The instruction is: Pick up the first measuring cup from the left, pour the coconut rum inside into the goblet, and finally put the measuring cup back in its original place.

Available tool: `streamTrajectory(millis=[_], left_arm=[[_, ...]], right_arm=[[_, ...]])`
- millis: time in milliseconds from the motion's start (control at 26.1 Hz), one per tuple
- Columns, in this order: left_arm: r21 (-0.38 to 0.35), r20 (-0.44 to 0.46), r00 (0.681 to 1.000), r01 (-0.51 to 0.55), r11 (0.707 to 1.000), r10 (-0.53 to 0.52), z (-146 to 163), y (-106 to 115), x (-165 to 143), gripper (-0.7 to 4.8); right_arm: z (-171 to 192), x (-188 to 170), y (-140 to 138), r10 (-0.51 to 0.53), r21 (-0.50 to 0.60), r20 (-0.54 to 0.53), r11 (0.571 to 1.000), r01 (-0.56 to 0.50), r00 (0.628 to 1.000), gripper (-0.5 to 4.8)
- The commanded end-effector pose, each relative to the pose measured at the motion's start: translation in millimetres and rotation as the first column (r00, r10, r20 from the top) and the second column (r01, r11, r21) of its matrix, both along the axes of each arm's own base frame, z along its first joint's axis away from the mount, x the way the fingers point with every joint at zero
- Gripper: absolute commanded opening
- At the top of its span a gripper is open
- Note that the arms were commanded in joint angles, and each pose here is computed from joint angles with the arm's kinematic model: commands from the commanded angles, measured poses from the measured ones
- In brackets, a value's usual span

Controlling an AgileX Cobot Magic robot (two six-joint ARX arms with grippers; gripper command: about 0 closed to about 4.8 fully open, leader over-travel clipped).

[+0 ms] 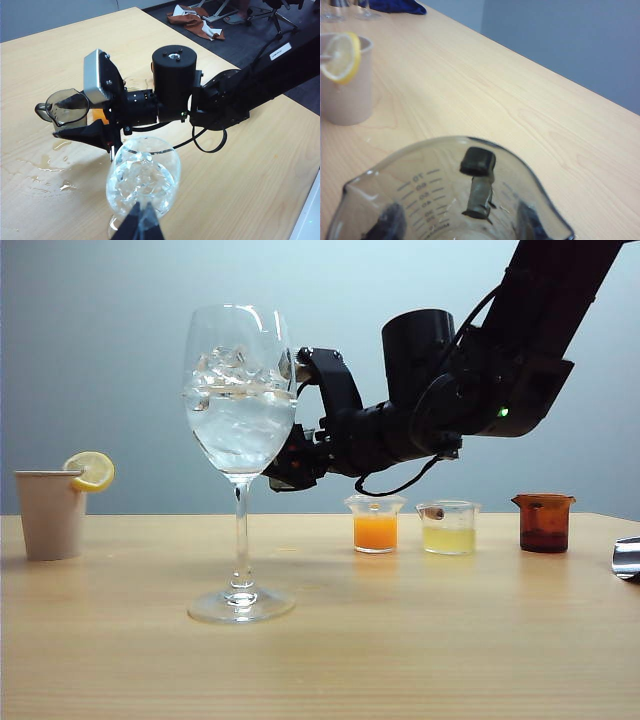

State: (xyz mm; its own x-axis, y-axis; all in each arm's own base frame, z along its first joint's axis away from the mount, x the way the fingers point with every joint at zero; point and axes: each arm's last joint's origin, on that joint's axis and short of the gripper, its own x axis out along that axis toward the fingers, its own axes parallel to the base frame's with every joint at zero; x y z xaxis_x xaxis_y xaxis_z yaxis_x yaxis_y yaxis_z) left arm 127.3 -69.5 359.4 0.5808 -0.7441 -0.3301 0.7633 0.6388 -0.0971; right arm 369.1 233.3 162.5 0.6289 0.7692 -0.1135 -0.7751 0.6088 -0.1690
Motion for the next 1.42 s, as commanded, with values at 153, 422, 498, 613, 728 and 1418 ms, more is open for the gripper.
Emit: streamTrajectory(millis=[153, 422, 498, 613, 728, 1418], left_arm=[[-0.008, 0.020, 1.000, 0.006, 1.000, -0.006, 3, 0, 0, -0.06], [-0.008, 0.019, 1.000, 0.006, 1.000, -0.006, 3, 0, -1, -0.06], [-0.008, 0.019, 1.000, 0.006, 1.000, -0.006, 3, 0, -1, -0.06], [-0.008, 0.019, 1.000, 0.006, 1.000, -0.006, 3, 0, -1, -0.06], [-0.008, 0.019, 1.000, 0.006, 1.000, -0.006, 3, 0, -1, -0.06], [-0.008, 0.019, 1.000, 0.006, 1.000, -0.006, 3, 0, 0, -0.06]], right_arm=[[6, 0, 6, -0.054, 0.038, 0.025, 0.998, 0.053, 0.998, 0.40], [-1, -3, 16, -0.092, 0.035, 0.013, 0.995, 0.092, 0.996, 0.40], [-1, -4, 17, -0.102, 0.035, 0.015, 0.994, 0.101, 0.995, 0.40], [1, -3, 18, -0.128, 0.052, 0.013, 0.990, 0.127, 0.992, 0.40], [3, -2, 19, -0.147, 0.057, 0.016, 0.988, 0.146, 0.989, 0.39], [-15, 8, 41, -0.218, 0.066, -0.020, 0.974, 0.218, 0.976, 0.39]])
